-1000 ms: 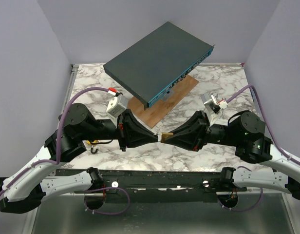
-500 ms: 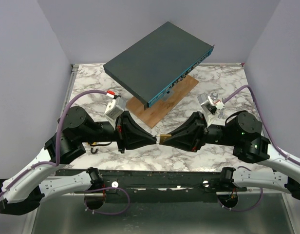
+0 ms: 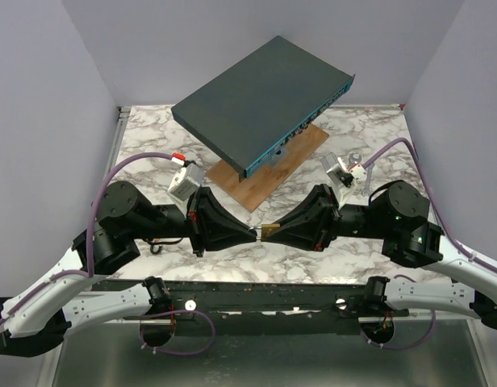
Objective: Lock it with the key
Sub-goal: Lock the lock.
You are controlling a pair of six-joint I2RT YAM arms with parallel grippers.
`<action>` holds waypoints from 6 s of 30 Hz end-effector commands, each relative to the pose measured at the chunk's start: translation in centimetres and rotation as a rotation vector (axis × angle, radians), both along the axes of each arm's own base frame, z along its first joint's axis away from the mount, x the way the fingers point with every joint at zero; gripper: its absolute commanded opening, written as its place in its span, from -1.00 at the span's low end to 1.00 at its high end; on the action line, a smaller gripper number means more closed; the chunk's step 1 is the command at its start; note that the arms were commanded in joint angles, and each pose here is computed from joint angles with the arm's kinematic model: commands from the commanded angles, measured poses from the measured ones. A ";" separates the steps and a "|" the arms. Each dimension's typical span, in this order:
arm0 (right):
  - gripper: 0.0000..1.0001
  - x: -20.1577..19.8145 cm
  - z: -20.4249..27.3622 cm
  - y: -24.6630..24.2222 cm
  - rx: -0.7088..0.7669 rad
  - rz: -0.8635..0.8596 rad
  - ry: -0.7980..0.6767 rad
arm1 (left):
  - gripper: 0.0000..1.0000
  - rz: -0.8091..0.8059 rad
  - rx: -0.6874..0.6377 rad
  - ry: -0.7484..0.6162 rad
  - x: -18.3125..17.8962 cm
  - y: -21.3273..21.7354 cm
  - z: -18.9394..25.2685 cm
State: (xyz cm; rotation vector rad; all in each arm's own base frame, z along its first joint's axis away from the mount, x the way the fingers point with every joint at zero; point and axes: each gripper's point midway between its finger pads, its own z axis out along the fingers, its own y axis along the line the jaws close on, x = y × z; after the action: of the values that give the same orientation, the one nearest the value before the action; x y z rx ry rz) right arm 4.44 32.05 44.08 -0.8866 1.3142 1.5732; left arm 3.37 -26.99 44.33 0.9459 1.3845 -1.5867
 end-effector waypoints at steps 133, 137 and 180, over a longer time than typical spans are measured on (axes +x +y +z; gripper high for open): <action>-0.98 -0.6 -1.3 3.6 -0.050 0.024 0.034 | -1.00 0.132 0.229 0.138 2.6 -3.3 -5.5; -0.98 -0.6 -1.9 4.0 -0.063 0.017 0.039 | -1.00 0.167 0.251 0.155 3.0 -3.6 -6.2; -0.98 0.1 1.0 -0.8 -0.025 -0.124 0.010 | -0.31 0.245 0.176 -0.029 2.0 2.4 -0.1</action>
State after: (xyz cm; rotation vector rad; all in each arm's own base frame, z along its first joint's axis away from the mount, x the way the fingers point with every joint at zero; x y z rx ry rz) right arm 4.59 31.94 43.24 -0.8213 1.4182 1.4660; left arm 5.39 -25.87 43.41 0.8663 1.6075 -1.3159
